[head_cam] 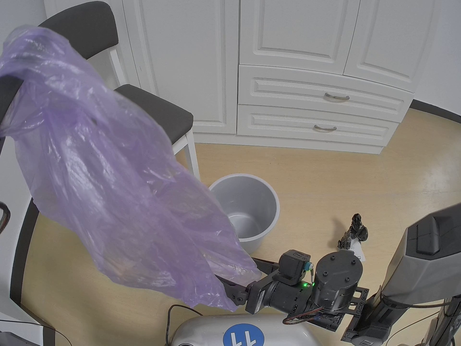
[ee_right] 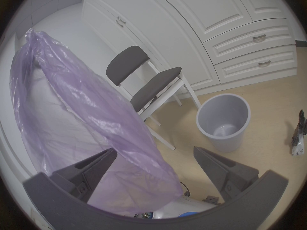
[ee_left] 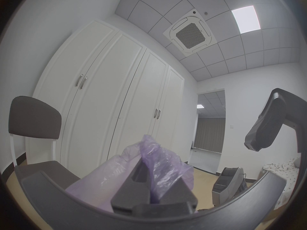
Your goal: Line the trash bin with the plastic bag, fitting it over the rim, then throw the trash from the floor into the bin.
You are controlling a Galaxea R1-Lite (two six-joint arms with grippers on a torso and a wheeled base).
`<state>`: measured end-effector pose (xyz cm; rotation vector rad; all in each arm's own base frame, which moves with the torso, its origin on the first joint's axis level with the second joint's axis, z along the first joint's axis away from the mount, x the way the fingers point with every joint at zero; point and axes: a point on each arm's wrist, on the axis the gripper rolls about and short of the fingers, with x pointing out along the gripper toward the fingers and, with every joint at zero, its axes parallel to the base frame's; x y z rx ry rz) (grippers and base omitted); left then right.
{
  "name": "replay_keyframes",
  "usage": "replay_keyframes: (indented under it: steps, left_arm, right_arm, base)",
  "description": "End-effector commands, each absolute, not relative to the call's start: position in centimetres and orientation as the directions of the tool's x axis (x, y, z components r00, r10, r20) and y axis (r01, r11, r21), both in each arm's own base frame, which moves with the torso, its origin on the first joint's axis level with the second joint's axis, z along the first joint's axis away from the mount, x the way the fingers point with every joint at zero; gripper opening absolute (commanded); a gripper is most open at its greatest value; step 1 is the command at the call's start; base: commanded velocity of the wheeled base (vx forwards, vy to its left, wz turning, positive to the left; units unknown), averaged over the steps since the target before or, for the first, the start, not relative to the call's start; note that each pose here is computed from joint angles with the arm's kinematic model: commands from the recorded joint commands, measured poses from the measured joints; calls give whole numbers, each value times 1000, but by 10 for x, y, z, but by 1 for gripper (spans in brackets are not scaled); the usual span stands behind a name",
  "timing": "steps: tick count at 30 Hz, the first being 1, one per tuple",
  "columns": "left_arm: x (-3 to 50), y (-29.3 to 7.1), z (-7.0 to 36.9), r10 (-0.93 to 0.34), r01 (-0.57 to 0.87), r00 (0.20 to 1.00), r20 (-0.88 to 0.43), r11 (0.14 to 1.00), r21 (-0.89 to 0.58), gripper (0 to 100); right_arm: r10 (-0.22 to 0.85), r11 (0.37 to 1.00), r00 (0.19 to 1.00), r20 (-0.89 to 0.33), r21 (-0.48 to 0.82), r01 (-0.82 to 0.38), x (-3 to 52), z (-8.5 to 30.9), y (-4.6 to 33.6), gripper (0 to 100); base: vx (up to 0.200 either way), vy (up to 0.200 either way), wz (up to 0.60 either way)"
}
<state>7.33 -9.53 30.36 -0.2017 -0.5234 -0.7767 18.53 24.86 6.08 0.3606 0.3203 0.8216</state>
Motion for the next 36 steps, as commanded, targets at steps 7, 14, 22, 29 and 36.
replay_keyframes:
  steps: [7, 14, 22, 29, 36]
  left_arm:
    - [74, -95, 304, -612, 709, 596, 520, 705, 16, 0]
    - [75, -97, 302, -617, 710, 599, 511, 704, 17, 0]
    - [75, -97, 301, -619, 710, 600, 507, 704, 18, 0]
    - [75, -97, 301, -619, 710, 600, 507, 704, 18, 0]
    - [75, -97, 301, -619, 710, 600, 507, 704, 18, 0]
  right_arm:
    - [760, 621, 636, -130, 431, -654, 184, 59, 251, 100]
    - [765, 610, 631, -127, 453, -650, 184, 59, 254, 100]
    - [775, 593, 619, -125, 480, -646, 182, 57, 259, 100]
    - [777, 592, 615, -133, 487, -642, 183, 52, 263, 100]
    - [778, 585, 616, -127, 503, -636, 183, 51, 268, 100]
  base:
    - [0, 0, 0]
    - [0, 0, 0]
    - [0, 0, 0]
    - [0, 0, 0]
    - [0, 0, 0]
